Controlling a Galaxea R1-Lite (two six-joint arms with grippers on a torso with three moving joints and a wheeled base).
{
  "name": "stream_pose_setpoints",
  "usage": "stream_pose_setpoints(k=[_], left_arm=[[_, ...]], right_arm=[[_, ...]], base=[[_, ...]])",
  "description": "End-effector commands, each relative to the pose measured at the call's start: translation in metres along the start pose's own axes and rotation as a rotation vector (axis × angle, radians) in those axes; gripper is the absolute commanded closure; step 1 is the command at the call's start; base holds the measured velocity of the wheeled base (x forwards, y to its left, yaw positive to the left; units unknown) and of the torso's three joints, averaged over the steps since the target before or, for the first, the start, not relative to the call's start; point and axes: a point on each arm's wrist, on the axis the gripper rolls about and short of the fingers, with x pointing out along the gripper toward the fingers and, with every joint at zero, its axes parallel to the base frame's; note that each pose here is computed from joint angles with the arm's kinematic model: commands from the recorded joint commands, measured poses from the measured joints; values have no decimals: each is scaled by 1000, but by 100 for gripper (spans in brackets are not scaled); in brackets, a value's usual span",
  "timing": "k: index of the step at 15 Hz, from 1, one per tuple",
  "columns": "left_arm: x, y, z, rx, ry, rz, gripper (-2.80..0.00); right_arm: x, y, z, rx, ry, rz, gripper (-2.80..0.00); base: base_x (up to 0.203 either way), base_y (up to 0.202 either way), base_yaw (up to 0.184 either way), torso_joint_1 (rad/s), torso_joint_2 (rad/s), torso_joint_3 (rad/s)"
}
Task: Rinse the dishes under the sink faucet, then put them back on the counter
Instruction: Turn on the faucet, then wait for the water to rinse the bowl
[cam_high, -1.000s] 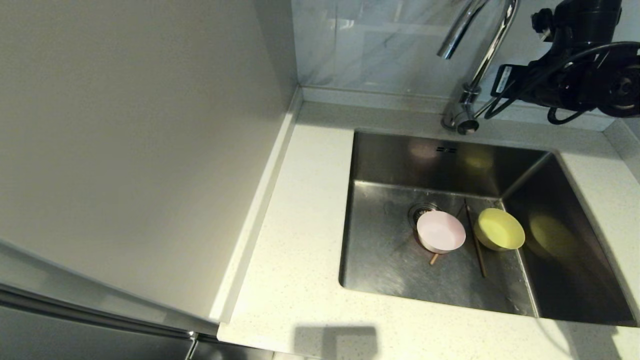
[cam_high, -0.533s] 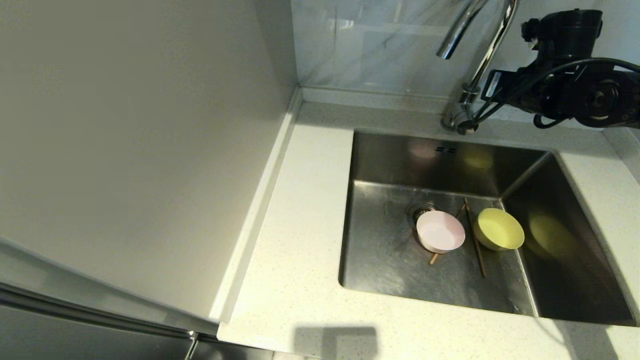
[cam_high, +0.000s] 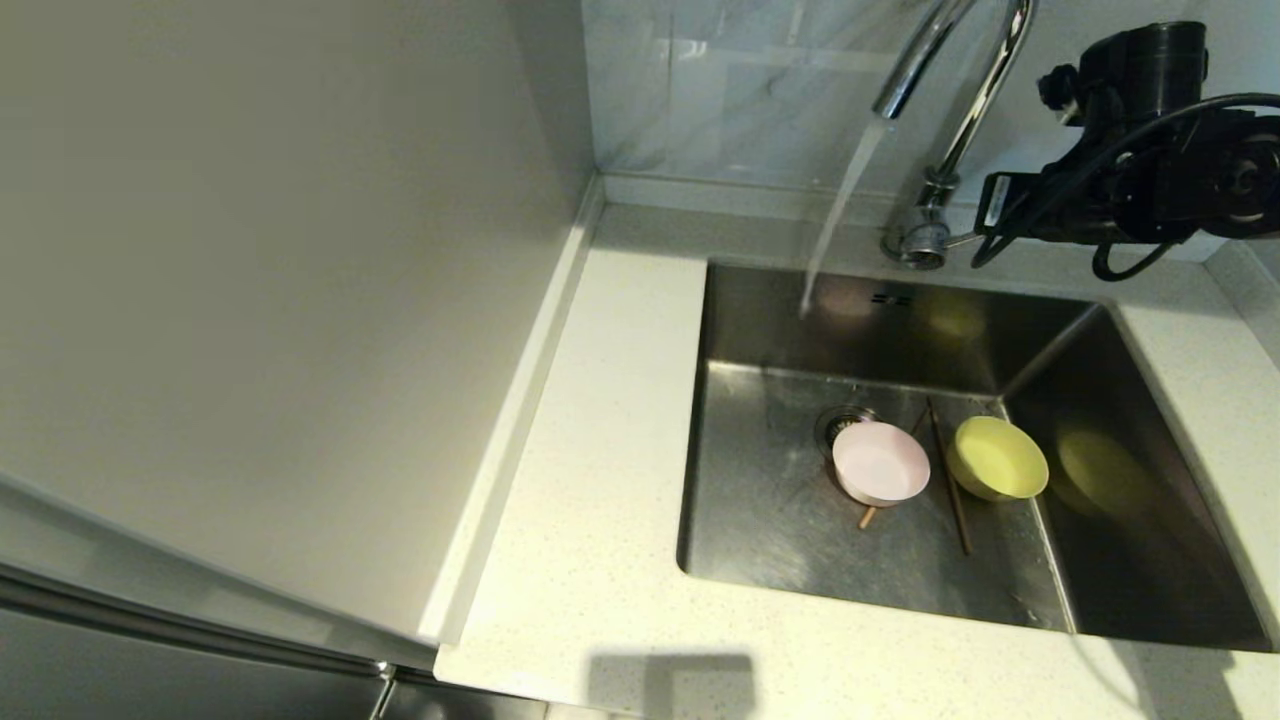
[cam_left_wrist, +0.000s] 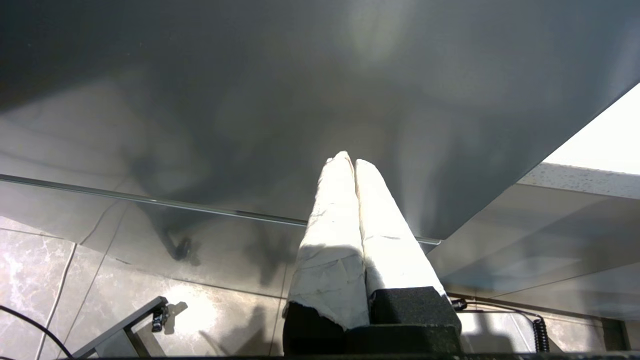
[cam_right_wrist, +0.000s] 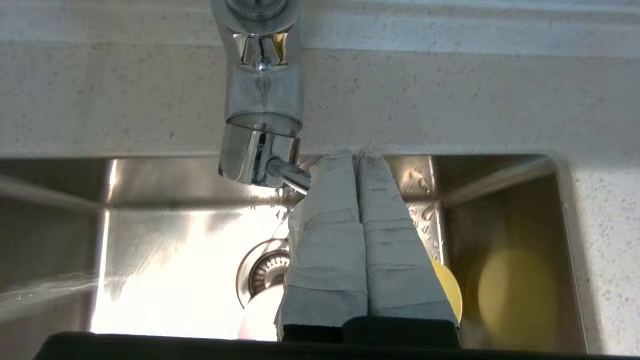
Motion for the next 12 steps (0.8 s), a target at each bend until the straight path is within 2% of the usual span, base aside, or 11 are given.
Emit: stream_pose_setpoints(k=[1,5,7,9,12], left_arm=[[0,0,0,-1,-3,1,0],[0,0,0,-1,-3,1,0],[0,0,0,-1,-3,1,0],[0,0,0,-1,-3,0,0],[0,0,0,-1,-3,1,0]], right_arm=[[-10,-3,8,12,-25,-2,0],[-31,-21,27,38,-85,-35,0],[-54,-37,41,61,-133,-59,0],[-80,-58,47,65,-159,-122,0],[-105,-98,17,-49,-48,-249,0]], base=[[0,0,0,0,0,0],[0,0,0,0,0,0],[0,0,0,0,0,0],[0,0,0,0,0,0],[0,0,0,0,0,0]])
